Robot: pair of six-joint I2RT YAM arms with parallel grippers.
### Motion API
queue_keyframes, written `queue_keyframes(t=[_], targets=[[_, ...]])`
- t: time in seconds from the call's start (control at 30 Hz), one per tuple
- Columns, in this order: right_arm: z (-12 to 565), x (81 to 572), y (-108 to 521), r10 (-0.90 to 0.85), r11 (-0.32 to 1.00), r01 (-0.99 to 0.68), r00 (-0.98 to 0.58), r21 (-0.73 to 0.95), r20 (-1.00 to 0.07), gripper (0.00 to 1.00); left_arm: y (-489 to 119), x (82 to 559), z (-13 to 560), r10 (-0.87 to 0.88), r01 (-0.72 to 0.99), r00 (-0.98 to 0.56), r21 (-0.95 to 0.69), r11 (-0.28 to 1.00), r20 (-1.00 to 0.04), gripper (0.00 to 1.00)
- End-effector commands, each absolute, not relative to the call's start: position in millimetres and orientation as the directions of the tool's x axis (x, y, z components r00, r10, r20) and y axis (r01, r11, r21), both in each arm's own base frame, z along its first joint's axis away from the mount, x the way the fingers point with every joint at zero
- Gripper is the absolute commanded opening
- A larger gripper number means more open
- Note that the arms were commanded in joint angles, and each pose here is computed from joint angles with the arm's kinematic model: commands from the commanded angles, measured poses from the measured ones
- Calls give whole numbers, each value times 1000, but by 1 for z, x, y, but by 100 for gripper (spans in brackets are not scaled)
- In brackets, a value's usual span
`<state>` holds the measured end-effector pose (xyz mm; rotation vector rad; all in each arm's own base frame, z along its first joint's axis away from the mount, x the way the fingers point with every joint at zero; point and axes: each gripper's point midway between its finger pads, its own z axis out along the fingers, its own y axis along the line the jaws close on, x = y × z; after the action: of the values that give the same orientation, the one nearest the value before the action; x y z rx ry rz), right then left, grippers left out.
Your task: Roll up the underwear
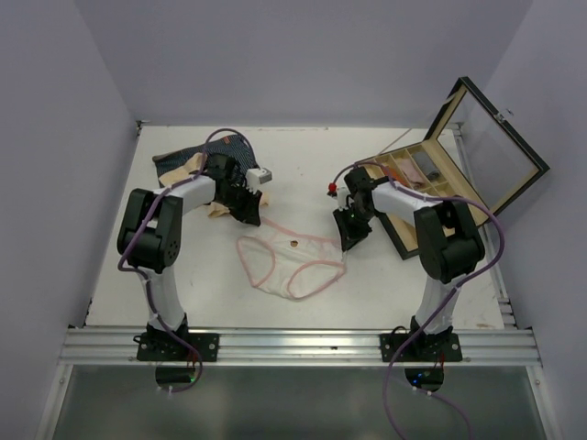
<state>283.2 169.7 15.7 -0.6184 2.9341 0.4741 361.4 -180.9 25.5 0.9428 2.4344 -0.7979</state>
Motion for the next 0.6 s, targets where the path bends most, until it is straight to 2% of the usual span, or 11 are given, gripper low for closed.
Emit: queue_keyframes(t=[0.0,0.03,0.07,0.13,0.27,0.37,0.43,0.57], targets=[[17,292,179,-407,837,-456,-888,301,-214,15,-182,361,29,470,727,-664,-358,585,-582,17],[18,293,180,-411,834,-462,-885,302,-219,12,-182,360,32,472,732,-658,-351,583,-587,11],[19,296,181,-416,829,-471,-880,301,-228,6,-181,358,31,474,732,-658,-351,584,-585,7],[20,302,181,-436,821,-494,-866,287,-245,0,-178,358,33,473,729,-657,-335,597,-587,0],[31,323,183,-496,782,-577,-806,238,-324,0,-171,361,44,460,726,-637,-281,628,-619,0],[33,323,179,-520,770,-601,-787,216,-333,0,-167,363,45,479,740,-615,-249,625,-626,0],[31,313,179,-527,761,-605,-787,232,-321,0,-166,368,41,494,746,-604,-226,626,-626,0],[31,261,189,-571,704,-632,-775,323,-272,0,-178,401,46,493,765,-572,-209,610,-656,0]])
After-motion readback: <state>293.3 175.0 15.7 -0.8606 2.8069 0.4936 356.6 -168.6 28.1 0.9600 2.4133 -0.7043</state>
